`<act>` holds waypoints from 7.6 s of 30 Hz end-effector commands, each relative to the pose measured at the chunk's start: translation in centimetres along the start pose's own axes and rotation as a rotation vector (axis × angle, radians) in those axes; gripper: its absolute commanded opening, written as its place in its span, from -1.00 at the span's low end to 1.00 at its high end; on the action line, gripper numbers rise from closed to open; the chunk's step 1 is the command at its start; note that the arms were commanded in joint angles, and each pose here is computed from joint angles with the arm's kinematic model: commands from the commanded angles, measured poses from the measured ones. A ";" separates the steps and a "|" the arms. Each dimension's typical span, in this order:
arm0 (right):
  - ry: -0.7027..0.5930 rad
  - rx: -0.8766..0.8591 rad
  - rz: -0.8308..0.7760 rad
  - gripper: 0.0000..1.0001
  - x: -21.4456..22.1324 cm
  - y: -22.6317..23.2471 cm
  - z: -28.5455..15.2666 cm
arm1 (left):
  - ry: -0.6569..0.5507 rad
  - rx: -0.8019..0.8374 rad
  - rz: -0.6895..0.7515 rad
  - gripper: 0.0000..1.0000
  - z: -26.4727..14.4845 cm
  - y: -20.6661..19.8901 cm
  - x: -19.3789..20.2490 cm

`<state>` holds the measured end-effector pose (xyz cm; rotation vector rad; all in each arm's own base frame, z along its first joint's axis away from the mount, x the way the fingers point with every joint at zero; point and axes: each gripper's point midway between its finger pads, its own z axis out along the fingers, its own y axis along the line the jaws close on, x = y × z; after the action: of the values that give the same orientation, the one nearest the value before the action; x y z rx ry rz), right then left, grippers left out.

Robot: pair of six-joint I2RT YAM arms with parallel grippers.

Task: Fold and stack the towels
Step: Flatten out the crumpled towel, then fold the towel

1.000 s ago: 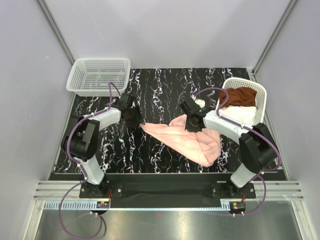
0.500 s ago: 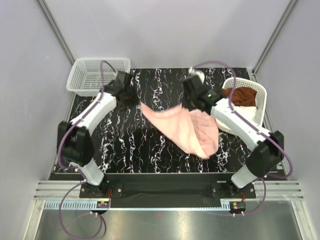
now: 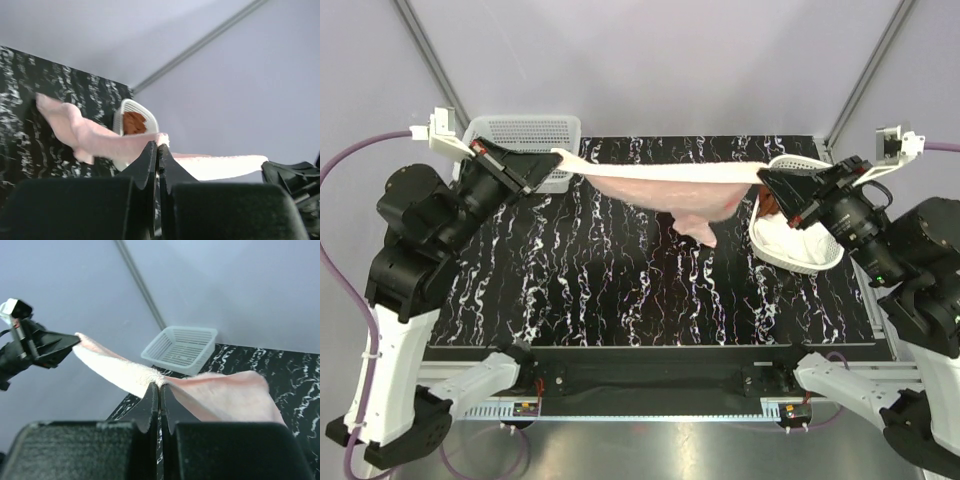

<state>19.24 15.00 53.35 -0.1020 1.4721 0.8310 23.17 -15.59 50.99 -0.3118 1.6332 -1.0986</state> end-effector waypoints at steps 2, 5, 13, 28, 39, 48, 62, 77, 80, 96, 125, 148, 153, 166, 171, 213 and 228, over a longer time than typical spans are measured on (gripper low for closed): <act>0.066 -0.159 0.020 -1.00 2.3 2.3 0.8 | 0.049 0.009 -0.088 -1.00 1.1 -0.6 1.7; 0.071 -0.218 0.049 -1.00 2.2 3.5 0.0 | 0.024 -0.023 -0.080 -1.00 -0.2 -1.1 1.4; 0.129 -0.487 0.049 -1.00 1.0 8.7 -3.6 | -0.041 -0.001 -0.158 -1.00 -4.8 -2.4 -0.4; 0.010 -0.795 0.136 -1.00 -3.3 13.9 -9.4 | -0.068 0.198 -0.243 -1.00 -10.2 -7.3 -2.6; -0.162 -0.039 -0.123 -1.00 -7.1 2.5 4.6 | -0.366 -0.115 0.104 -1.00 -3.1 -5.3 -10.7; -0.176 -0.071 -0.247 -1.00 -10.5 4.4 8.2 | -0.501 -0.154 0.200 -1.00 -2.5 -5.4 -13.7; -0.134 -0.291 -0.142 -1.00 -7.5 7.1 -0.6 | -0.356 0.152 0.102 -1.00 -6.8 -9.5 -10.1; -0.285 -0.454 -0.012 -1.00 -11.8 10.7 -6.3 | -0.308 0.312 0.035 -1.00 -10.1 -13.5 -10.3; -0.302 -0.354 -0.036 -1.00 -12.2 9.1 -5.2 | -0.331 0.238 0.041 -1.00 -8.8 -12.2 -10.7; -0.086 0.188 -0.340 -1.00 -3.8 -9.2 20.1 | -0.360 -0.269 0.268 -1.00 14.3 4.3 -12.1; 0.388 0.174 0.065 -1.00 19.2 -31.7 28.5 | 0.109 -0.196 0.158 -1.00 29.2 29.0 0.2; 0.783 0.375 0.181 -1.00 30.6 -31.3 13.9 | 0.469 -0.324 -0.023 -1.00 18.3 30.8 17.4; 0.828 0.411 0.184 -0.99 32.5 -31.7 11.9 | 0.532 -0.343 -0.042 -1.00 17.1 31.4 21.3; 0.819 0.388 0.270 -1.00 32.6 -30.1 11.5 | 0.595 -0.597 0.014 -1.00 13.8 34.9 23.7; 0.775 0.357 0.280 -1.00 28.3 -28.6 14.1 | 0.485 -0.645 0.045 -1.00 14.8 33.7 16.6; 0.949 0.605 0.303 -0.61 36.2 -29.9 2.4 | 0.716 -0.638 0.115 -1.00 7.5 33.6 29.7; 0.938 0.584 0.393 -0.22 37.4 -28.3 1.2 | 0.726 -0.697 0.160 0.19 5.5 33.7 28.7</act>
<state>30.18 10.65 7.06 0.2924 2.7043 0.5941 27.12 -19.82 6.16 -0.2510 2.6711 -0.5032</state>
